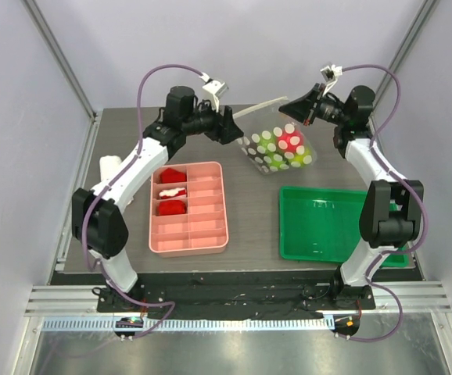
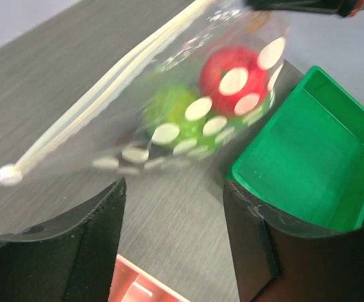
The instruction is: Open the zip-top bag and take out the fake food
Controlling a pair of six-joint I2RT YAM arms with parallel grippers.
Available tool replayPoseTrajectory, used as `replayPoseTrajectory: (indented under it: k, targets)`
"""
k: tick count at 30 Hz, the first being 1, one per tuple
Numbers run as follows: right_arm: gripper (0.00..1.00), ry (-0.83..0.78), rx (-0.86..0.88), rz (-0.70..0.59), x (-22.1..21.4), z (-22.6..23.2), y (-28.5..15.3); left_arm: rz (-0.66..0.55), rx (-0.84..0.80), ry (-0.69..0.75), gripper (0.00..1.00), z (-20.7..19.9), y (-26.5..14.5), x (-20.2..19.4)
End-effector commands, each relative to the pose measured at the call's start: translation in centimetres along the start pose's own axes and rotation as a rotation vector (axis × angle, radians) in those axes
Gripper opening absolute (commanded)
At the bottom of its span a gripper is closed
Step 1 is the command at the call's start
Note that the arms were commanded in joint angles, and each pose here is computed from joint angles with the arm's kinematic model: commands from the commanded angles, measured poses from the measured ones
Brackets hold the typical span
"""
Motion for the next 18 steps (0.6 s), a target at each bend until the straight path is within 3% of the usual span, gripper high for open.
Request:
replayPoseTrajectory:
  k: [1,5,7,8,11,18]
  targets:
    - [0.02,-0.131,0.027,0.065,1.6,1.7,-0.2,-0.104,-0.069,0.069,0.59,1.6,-1.8,2.6]
    - [0.02,-0.126,0.12,0.109,0.9,2.1,-0.3,-0.168,-0.144,0.089,0.55,3.2,-2.3,3.6]
    - [0.02,-0.124,0.144,0.114,0.8,2.0,-0.2,-0.187,-0.179,0.074,0.6,3.9,-1.8,3.5]
    - [0.02,-0.123,0.163,0.121,0.8,2.1,-0.2,-0.19,-0.183,0.066,0.68,4.1,-1.5,3.5]
    - [0.02,-0.102,0.23,0.142,0.2,3.0,1.0,-0.223,-0.215,0.05,0.75,4.6,0.0,3.0]
    - [0.02,-0.042,0.353,0.115,0.3,4.6,1.4,-0.269,-0.393,-0.031,0.75,5.4,3.9,1.1]
Point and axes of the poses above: each gripper's point midway between its finger pads, its own y axis out along the fingers, its own z axis along the line the jaws close on, x = y × z, the point moved 9 cm from there along -y, back along the fingers, and after that the axes turned 9 degrees about y, right-handed, at the moved point
